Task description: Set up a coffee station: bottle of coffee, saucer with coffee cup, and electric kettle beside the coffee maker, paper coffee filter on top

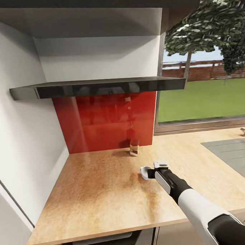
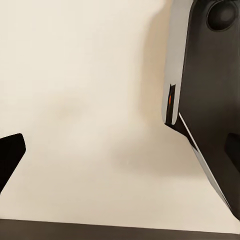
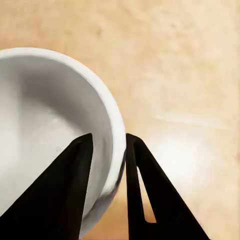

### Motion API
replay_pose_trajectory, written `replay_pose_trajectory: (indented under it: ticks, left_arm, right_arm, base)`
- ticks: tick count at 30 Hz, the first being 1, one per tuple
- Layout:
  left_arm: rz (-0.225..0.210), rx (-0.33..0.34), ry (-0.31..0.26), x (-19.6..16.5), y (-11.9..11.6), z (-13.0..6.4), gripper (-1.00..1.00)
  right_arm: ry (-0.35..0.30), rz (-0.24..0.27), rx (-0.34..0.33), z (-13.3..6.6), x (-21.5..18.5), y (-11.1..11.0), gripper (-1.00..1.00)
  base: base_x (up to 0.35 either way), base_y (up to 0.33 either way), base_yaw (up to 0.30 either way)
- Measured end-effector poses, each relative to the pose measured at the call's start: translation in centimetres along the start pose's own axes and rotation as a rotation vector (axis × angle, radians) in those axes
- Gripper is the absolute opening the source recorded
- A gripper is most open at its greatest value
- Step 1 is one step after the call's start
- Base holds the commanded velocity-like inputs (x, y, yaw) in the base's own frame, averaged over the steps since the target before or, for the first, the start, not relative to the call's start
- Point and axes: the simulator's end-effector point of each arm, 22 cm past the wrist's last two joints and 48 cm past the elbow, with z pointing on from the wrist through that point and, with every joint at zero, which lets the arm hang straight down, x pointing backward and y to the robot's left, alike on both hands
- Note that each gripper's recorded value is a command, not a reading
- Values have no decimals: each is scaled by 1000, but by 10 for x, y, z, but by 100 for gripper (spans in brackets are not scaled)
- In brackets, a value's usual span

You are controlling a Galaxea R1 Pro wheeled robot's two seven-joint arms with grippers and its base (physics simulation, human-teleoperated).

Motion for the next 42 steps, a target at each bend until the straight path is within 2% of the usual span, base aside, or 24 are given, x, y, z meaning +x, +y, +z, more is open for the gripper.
replay_pose_trajectory:
  ticks: [18, 19, 20, 23, 28, 32, 35, 42]
  left_arm:
    - [-1, 0, 0, 0, 0, 0, 100]
    - [-1, 0, 0, 0, 0, 0, 100]
    - [-2, 0, 1, 0, 0, 0, 100]
    - [-2, -1, 0, 0, 1, 0, 100]
    - [-2, -1, -3, -1, 1, 0, 100]
    - [-2, -2, -4, -2, 1, 0, 100]
    - [-4, -2, -7, -3, 2, 0, 100]
    - [-5, -1, -12, -6, 0, 0, 100]
  right_arm:
    - [0, -4, 0, 0, 0, 1, -100]
    - [0, -3, 1, 0, 0, 0, -100]
    - [4, 21, -13, 1, 1, 4, -100]
    - [-5, 24, -18, -1, -3, 6, -100]
    - [-100, 28, -53, -18, -47, 18, -100]
    - [-194, 26, -89, -41, -89, 31, -100]
    - [-173, 3, -105, -50, -94, 37, -100]
    - [-189, -8, -114, -61, -106, 40, -100]
  base:
    - [0, 0, 0]
    - [0, 0, 0]
    - [0, 0, 0]
    - [0, 0, 0]
    - [0, 0, 0]
    - [0, 0, 0]
    - [0, 0, 0]
    - [-45, -46, 0]
